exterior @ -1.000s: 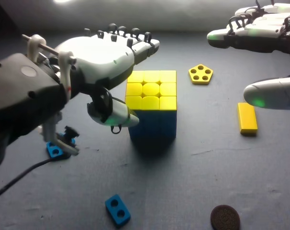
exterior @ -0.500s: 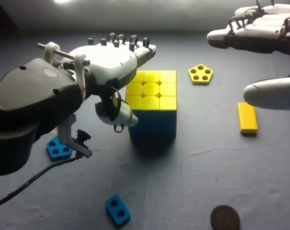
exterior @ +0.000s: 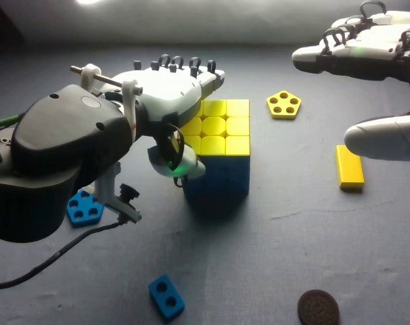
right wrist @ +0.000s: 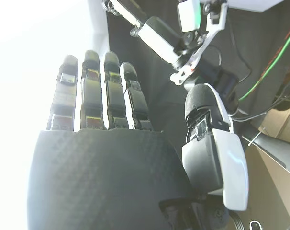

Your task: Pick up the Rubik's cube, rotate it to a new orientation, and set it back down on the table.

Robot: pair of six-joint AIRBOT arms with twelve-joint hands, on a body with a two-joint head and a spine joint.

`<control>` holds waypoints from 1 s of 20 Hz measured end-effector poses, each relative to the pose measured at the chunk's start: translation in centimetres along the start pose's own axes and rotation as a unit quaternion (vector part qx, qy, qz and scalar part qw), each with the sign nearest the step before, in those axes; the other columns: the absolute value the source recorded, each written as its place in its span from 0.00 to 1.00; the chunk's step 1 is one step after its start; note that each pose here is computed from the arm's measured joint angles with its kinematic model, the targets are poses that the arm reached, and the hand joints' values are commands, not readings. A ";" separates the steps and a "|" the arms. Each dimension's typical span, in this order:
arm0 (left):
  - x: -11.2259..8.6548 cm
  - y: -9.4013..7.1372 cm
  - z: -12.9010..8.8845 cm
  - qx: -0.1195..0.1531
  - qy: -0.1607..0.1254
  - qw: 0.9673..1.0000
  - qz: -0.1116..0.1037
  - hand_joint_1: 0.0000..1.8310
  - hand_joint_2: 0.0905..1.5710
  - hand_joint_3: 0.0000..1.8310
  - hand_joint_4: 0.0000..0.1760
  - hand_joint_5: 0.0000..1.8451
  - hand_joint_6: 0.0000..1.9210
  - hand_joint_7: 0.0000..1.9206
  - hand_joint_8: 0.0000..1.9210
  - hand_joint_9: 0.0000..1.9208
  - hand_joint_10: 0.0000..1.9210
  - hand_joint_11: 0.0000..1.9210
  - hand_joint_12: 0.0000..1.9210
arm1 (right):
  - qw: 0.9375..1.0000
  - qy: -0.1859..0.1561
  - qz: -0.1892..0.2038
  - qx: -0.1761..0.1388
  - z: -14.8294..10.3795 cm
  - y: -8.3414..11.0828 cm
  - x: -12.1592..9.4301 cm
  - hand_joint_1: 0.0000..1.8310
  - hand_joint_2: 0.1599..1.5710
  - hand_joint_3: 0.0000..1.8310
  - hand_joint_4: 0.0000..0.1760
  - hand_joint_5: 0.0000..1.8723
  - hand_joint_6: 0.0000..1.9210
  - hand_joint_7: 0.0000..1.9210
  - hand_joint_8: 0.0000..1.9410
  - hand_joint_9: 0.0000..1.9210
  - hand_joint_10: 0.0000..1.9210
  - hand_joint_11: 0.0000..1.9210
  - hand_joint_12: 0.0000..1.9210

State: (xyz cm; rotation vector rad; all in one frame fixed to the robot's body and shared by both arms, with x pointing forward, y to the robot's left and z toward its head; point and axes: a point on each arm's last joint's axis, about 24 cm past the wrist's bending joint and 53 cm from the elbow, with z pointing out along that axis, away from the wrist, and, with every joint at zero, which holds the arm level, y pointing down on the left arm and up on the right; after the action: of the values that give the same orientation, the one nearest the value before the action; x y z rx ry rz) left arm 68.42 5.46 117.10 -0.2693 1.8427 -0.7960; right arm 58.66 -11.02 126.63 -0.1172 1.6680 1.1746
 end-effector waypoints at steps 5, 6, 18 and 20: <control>0.6 -0.1 0.7 -0.002 0.005 1.000 0.002 0.59 0.68 0.01 0.00 0.00 0.00 0.00 0.00 0.00 0.00 0.00 0.00 | 1.000 0.000 0.000 0.000 0.0 0.0 0.0 0.04 0.79 0.00 0.00 0.06 0.00 0.09 0.00 0.08 0.00 0.00 0.16; 0.6 -0.1 0.8 -0.002 0.005 1.000 0.002 0.59 0.68 0.01 0.00 0.00 0.00 0.00 0.00 0.00 0.00 0.00 0.00 | 1.000 0.000 0.000 0.000 0.0 0.0 0.0 0.02 0.80 0.00 0.00 0.06 0.00 0.09 0.00 0.08 0.01 0.00 0.15; 1.1 1.9 1.8 -0.020 0.006 1.000 0.018 0.61 0.67 0.00 0.00 0.00 0.00 0.00 0.00 0.00 0.00 0.00 0.00 | 1.000 0.006 0.001 0.001 0.0 -0.1 0.6 0.01 0.80 0.00 0.00 0.05 0.00 0.09 0.00 0.08 0.00 0.00 0.07; 1.1 1.8 1.9 -0.016 0.008 1.000 0.022 0.60 0.67 0.00 0.00 0.00 0.00 0.00 0.00 0.00 0.00 0.00 0.00 | 1.000 0.007 0.001 0.001 0.0 -0.1 0.6 0.02 0.80 0.00 0.00 0.05 0.00 0.10 0.00 0.09 0.00 0.00 0.07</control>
State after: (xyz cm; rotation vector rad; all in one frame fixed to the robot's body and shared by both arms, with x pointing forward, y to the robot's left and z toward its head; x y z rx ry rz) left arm 69.98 5.43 114.72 -0.2418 1.8709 -0.7409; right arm 58.45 -10.78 126.15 -0.1214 1.6820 1.1760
